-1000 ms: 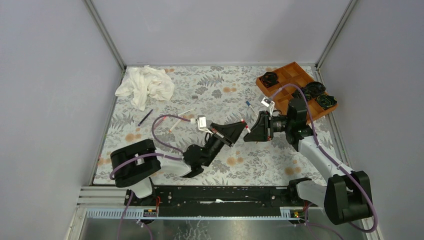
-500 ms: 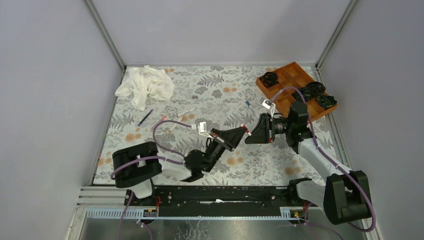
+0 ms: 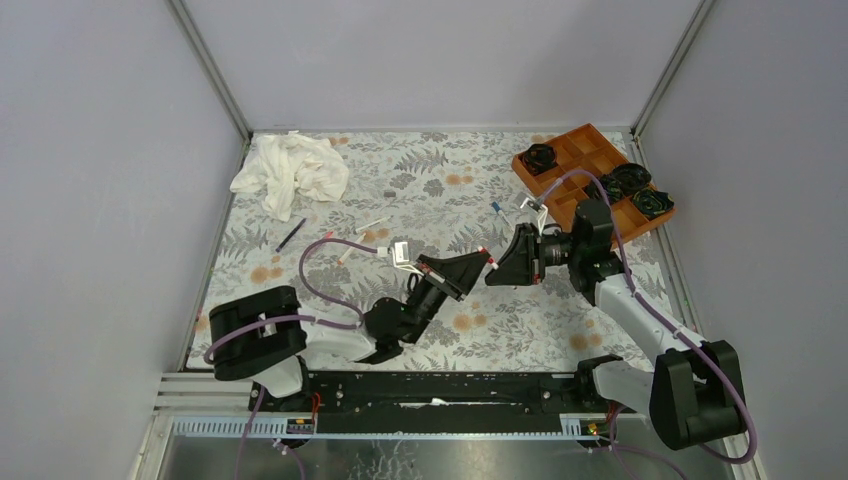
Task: Insert the pens into the pen caps
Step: Insert the pen cap onto the pen, then press the pen cap onto the pen, then place the pen at the center of the board.
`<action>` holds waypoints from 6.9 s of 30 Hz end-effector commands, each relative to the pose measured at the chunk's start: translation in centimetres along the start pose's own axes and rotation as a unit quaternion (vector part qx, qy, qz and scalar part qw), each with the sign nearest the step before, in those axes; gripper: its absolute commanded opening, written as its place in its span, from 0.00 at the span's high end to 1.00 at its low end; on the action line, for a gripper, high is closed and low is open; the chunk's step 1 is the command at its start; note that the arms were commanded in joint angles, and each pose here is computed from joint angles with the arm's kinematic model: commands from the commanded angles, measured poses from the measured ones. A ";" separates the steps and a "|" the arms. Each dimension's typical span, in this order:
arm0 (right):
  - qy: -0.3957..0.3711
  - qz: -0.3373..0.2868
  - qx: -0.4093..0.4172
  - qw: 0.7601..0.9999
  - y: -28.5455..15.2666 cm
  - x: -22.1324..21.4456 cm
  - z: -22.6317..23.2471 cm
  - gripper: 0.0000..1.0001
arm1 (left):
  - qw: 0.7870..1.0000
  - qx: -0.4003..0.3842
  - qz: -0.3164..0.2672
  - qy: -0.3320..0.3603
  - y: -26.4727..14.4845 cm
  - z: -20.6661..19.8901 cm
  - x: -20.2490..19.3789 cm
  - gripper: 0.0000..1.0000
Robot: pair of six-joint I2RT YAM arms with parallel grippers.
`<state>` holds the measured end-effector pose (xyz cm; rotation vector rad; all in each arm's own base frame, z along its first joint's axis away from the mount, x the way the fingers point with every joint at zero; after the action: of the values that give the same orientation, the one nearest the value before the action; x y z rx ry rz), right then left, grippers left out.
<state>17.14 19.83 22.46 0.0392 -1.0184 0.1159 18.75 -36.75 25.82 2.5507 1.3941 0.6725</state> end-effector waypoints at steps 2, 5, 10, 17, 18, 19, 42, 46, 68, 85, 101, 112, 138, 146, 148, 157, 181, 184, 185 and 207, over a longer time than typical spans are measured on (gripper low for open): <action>-0.088 -0.038 -0.082 0.992 0.4 3.7 -2.6 1.00 | 0.994 -0.044 0.092 -0.035 -2.5 -2.9 -3.3 0.83; -0.087 -0.036 -0.079 0.992 0.5 3.6 -2.6 1.00 | 0.995 -0.042 0.083 -0.026 -2.5 -3.0 -2.7 0.76; -0.086 -0.034 -0.076 0.993 0.6 3.5 -2.6 1.00 | 0.996 -0.043 0.072 -0.018 -2.3 -3.4 -1.9 0.67; -0.087 -0.032 -0.072 0.993 0.7 3.4 -2.5 1.00 | 0.997 -0.042 0.065 -0.011 -2.4 -3.7 -1.1 0.54; -0.087 -0.032 -0.070 0.993 0.7 3.4 -2.4 1.00 | 0.997 -0.042 0.065 -0.011 -2.5 -3.8 -1.0 0.52; -0.089 -0.032 -0.069 0.993 0.7 3.4 -2.4 1.00 | 0.997 -0.039 0.067 -0.009 -2.7 -3.7 -0.8 0.47; -0.118 -0.011 0.002 0.993 1.1 3.0 0.1 1.00 | 0.980 -0.107 0.117 0.117 -0.7 -3.8 4.2 0.01; -0.117 -0.010 0.002 0.993 1.2 3.0 0.1 1.00 | 0.980 -0.128 0.113 0.102 0.3 -3.9 3.7 0.01; -0.112 -0.012 -0.005 0.994 1.2 3.0 -0.2 1.00 | 0.989 -0.111 0.089 0.049 3.4 -2.8 3.9 0.60; -0.095 -0.008 -0.056 0.994 1.1 3.6 -1.6 1.00 | 0.983 -0.092 0.161 0.013 1.8 -1.4 -0.2 1.00; -0.077 -0.025 -0.065 0.995 0.2 3.2 -2.7 1.00 | 0.981 -0.051 0.183 -0.032 -1.0 0.6 -5.0 1.00; -0.086 0.020 -0.036 0.995 1.6 1.5 -2.7 1.00 | 0.991 -0.056 0.110 -0.054 2.8 -0.7 1.7 0.85; -0.197 -0.003 0.115 0.974 1.3 1.0 4.0 1.00 | 0.983 -0.044 0.101 0.150 -2.7 -2.4 7.2 0.19; -0.233 -0.013 0.108 0.966 1.3 0.5 4.4 1.00 | 0.965 -0.051 0.087 0.241 -5.4 -2.9 9.5 0.04; -0.232 -0.011 0.107 0.967 1.3 0.5 4.3 1.00 | 0.963 -0.046 0.080 0.253 -5.7 -2.9 10.1 0.02; -0.218 -0.013 0.106 0.970 1.4 0.6 4.0 1.00 | 0.961 -0.028 0.082 0.263 -6.1 -2.3 10.4 0.01; -0.096 0.061 0.010 0.993 -1.3 6.9 -3.6 1.00 | 0.973 0.026 0.080 0.213 -7.7 -2.5 11.9 0.01; -0.130 0.100 0.018 0.986 0.6 9.8 -2.9 1.00 | 0.976 0.022 0.074 0.206 -8.0 -2.9 12.3 0.01; -0.112 0.100 0.000 0.989 1.1 10.4 -3.7 1.00 | 0.976 0.021 0.074 0.203 -8.0 -3.0 12.3 0.01; -0.072 0.217 -0.529 0.817 -4.2 1.8 -20.3 0.92 | 0.980 0.067 0.057 0.180 -9.5 -0.4 12.7 0.01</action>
<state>33.12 18.51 14.67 -1.1111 -1.1020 -0.0183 16.75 -21.52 27.46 2.7249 1.3828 1.1629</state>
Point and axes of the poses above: each gripper's point midway between its finger pads, its own y axis out along the fingers, its own z axis along the line the jaws close on, x = y × z, the point moved 2 cm from there along -y, back along the fingers, and after that the axes turned 8 degrees about -y, right-handed, at the moved point
